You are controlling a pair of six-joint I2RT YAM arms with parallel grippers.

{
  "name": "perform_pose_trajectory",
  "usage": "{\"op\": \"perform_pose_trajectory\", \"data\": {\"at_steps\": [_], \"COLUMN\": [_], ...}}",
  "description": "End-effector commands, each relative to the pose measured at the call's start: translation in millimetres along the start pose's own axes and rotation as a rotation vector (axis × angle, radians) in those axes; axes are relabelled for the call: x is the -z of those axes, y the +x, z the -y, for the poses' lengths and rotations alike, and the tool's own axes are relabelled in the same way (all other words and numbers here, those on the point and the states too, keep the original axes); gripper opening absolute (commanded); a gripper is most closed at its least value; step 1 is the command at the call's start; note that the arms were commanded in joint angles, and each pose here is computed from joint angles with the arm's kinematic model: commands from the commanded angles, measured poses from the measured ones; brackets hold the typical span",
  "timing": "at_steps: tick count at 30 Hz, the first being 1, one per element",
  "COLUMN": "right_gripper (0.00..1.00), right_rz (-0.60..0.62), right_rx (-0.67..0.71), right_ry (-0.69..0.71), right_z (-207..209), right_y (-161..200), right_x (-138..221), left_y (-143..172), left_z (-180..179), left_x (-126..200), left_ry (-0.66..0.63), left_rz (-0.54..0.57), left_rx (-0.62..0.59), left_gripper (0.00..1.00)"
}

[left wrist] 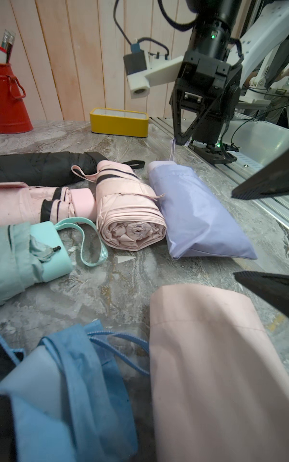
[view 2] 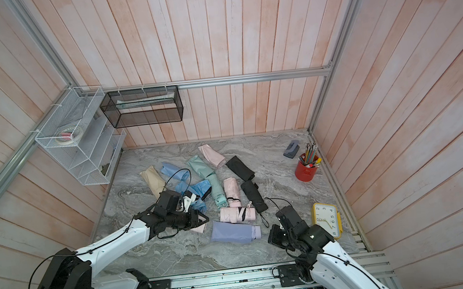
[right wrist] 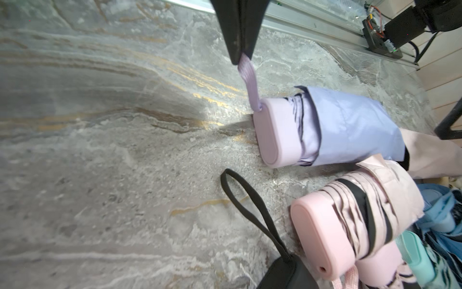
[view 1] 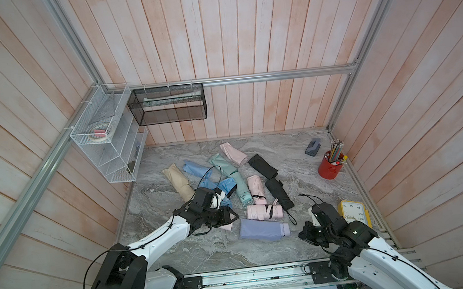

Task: Take umbrellas out of sleeves
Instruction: Take out the umbrella from the umbrella sleeve.

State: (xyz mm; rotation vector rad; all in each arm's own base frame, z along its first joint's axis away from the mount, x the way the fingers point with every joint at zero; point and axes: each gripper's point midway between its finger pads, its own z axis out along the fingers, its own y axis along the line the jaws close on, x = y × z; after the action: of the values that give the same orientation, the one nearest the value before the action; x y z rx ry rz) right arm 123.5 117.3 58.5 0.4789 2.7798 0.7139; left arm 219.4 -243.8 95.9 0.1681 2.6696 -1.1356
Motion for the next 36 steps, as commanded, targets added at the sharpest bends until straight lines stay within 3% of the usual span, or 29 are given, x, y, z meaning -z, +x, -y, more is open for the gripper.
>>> {"op": "perform_pose_trajectory", "data": {"at_steps": [1,9,14,28,31,36], "right_gripper": [0.0,0.0,0.0,0.0,0.0,0.0], "right_rz": [-0.044,-0.053,-0.051,-0.043,-0.055,-0.052], "right_rx": [-0.042,0.035,0.033,0.067,0.083,0.095], "right_ry": [0.024,0.019,0.002,-0.006,-0.006,-0.007], "right_z": [11.7,5.3,4.4,2.1,0.5,-0.5], "right_y": [11.2,3.1,4.4,1.8,1.7,0.7], "right_x": [-10.7,-31.4,-32.2,-33.9,-37.0,-36.7], "left_y": [-6.1,-2.7,3.1,-3.2,-3.5,-5.5], "left_z": [9.3,6.8,6.9,-13.1,-12.3,-11.1], "left_x": [-1.4,-33.8,-57.2,-71.5,-72.6,-71.0], "left_ry": [0.047,0.108,0.064,-0.036,-0.025,-0.026], "left_rz": [0.023,-0.037,-0.083,-0.045,-0.04,-0.028], "left_rx": [-0.026,-0.053,-0.081,-0.073,-0.065,-0.068], "left_gripper": [0.5,0.5,0.49,0.48,0.4,0.17]}}
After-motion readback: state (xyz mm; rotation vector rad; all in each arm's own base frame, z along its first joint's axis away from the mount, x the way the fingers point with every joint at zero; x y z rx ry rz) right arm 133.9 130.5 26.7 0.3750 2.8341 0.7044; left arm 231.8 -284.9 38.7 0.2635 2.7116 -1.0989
